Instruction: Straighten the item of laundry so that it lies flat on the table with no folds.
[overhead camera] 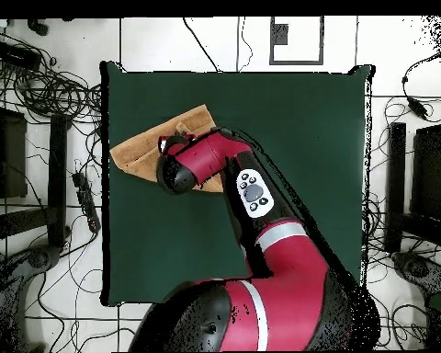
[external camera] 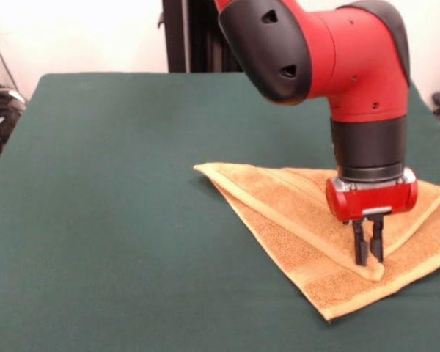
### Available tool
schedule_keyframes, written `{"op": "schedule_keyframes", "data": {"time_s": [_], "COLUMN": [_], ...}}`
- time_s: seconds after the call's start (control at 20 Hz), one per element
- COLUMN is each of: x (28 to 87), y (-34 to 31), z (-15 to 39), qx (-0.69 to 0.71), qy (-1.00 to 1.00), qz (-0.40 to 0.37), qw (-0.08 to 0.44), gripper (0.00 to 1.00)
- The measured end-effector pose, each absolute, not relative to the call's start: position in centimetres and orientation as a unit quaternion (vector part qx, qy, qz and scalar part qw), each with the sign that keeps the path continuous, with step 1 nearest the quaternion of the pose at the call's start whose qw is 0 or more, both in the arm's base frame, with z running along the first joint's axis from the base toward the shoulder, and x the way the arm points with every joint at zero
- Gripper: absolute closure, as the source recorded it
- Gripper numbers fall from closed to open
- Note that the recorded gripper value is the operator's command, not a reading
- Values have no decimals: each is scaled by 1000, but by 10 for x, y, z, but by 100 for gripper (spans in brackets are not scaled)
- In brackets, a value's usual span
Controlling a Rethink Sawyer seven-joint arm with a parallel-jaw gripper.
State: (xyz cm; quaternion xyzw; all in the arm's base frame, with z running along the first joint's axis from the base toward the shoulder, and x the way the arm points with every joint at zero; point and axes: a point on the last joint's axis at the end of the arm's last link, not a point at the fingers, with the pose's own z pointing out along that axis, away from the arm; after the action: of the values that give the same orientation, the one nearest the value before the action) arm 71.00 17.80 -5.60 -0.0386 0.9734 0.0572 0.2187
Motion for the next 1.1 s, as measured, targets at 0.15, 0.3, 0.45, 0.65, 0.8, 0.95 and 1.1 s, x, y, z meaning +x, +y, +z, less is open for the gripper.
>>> {"op": "schedule_keyframes", "data": {"time_s": [0.15,0.3,0.45,0.65,0.8,0.95,1.1], "x": [710,710,710,710,707,700,690], "y": [178,178,178,178,178,170,158], "z": [-56,-56,-56,-56,-53,-43,-28], "qx": [-39,-39,-39,-39,-41,-43,-39], "qy": [973,973,973,973,974,974,976], "qz": [56,56,56,56,56,55,55], "qw": [219,219,219,219,218,214,208], "gripper": [100,100,100,100,100,100,100]}}
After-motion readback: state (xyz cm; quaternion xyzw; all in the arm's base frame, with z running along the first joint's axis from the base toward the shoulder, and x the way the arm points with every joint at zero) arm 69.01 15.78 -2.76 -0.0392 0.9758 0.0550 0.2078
